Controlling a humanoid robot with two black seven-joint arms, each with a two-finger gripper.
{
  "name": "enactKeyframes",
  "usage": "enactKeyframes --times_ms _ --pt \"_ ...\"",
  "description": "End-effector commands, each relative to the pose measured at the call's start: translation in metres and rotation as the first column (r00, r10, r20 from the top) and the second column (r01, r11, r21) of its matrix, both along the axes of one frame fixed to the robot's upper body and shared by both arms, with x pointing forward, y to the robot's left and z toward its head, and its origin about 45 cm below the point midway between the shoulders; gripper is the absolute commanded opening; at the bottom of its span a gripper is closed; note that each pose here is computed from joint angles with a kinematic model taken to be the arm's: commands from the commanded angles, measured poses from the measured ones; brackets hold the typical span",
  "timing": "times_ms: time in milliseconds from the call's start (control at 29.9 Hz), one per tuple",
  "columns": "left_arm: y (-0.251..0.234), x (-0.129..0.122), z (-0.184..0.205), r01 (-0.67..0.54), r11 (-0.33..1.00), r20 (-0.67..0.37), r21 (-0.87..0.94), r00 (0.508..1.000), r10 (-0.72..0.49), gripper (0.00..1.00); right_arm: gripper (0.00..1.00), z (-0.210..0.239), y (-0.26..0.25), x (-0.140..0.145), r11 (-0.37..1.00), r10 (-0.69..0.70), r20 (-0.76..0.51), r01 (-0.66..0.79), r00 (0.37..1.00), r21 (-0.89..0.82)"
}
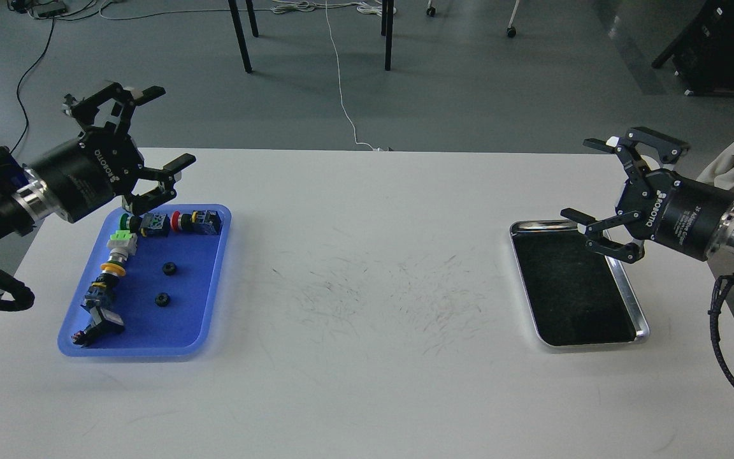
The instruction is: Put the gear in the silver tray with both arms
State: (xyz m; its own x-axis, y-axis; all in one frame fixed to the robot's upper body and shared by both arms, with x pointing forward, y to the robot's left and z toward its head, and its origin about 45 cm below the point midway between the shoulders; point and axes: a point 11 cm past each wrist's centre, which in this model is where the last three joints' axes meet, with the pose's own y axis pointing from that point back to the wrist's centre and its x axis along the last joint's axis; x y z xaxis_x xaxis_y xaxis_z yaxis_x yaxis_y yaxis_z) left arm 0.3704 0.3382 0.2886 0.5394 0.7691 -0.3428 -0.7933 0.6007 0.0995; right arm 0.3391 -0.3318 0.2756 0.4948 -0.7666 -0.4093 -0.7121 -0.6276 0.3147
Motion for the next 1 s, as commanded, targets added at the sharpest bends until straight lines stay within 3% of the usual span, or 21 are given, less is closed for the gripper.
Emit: enactKeyframes --times_ms 0,568,768,969 --pt "-0.006 -0.002 0.001 0.036 0.999 0.007 -0.023 0.999 -0.036 0.98 0.99 -0.002 0.011 0.001 0.999 0.039 0.004 -0.039 0.999 0.030" --pt "0.021 0.017 0.022 -0.058 0.997 0.077 -0.044 0.995 0.062 0.98 0.99 -0.007 0.000 0.014 0.997 0.071 0.049 -0.069 0.996 -0.035" --pt "0.016 0.018 0.010 -0.064 0.996 0.058 -0.065 0.996 0.067 0.98 0.99 -0.005 0.023 0.021 0.995 0.084 0.082 -0.088 0.993 0.041" --pt "0.012 0.019 0.004 -0.073 0.992 0.079 -0.099 0.994 0.081 0.98 0.99 0.001 0.022 0.041 0.988 -0.020 0.163 -0.006 0.986 0.156"
